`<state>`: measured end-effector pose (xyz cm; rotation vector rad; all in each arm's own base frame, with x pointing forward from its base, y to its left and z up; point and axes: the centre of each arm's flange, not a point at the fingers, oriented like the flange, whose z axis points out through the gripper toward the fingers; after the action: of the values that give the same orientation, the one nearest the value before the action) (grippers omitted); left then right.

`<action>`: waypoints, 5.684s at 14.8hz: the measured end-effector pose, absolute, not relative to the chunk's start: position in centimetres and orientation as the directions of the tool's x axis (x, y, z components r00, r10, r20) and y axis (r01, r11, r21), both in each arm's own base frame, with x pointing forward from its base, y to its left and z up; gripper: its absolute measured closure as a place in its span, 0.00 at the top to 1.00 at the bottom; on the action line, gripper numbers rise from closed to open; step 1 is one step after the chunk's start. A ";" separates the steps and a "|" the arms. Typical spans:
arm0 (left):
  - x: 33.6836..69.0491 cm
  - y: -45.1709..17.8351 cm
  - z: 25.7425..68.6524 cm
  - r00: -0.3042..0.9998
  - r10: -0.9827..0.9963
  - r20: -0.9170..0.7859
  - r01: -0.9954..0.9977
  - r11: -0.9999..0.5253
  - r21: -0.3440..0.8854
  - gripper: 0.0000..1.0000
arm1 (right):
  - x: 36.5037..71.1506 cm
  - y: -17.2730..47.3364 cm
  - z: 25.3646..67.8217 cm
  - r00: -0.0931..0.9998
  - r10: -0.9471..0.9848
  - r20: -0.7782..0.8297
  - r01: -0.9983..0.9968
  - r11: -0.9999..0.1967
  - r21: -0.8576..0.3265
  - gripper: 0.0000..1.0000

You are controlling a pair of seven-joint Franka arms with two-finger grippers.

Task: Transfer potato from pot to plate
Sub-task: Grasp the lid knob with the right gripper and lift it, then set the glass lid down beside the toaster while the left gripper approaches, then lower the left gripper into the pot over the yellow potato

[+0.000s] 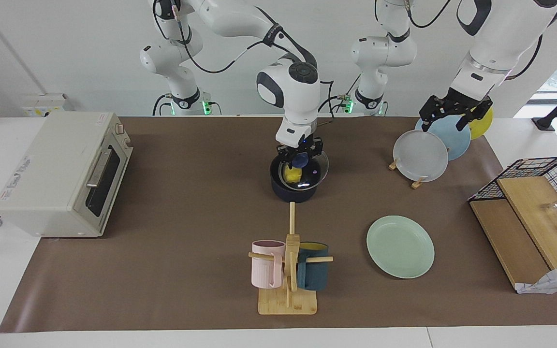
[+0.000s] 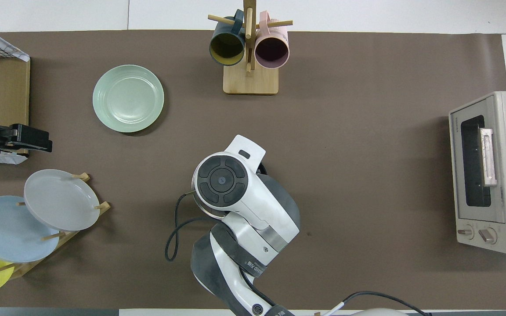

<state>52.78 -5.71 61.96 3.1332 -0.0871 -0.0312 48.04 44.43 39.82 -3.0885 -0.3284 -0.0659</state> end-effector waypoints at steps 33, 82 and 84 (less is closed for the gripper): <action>52.7 -6.0 62.0 0.998 -0.061 -0.020 -0.060 -0.998 0.007 1.00 | 60.1 6.0 33.9 0.926 0.377 0.002 0.374 -0.919 0.124 0.59; 41.0 -39.7 35.0 0.999 -0.013 -0.035 -0.009 -0.994 0.106 1.00 | 53.6 1.9 56.6 0.985 0.028 -0.169 0.034 -0.999 0.032 1.00; 40.7 -39.7 34.7 0.999 -0.033 -0.038 -0.029 -0.994 0.102 1.00 | 53.7 1.4 56.6 0.986 0.019 -0.164 0.024 -0.999 0.032 1.00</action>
<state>40.74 -39.66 34.66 3.0390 -0.0467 -0.0608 53.67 1.43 56.61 -3.1650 -0.0345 0.2606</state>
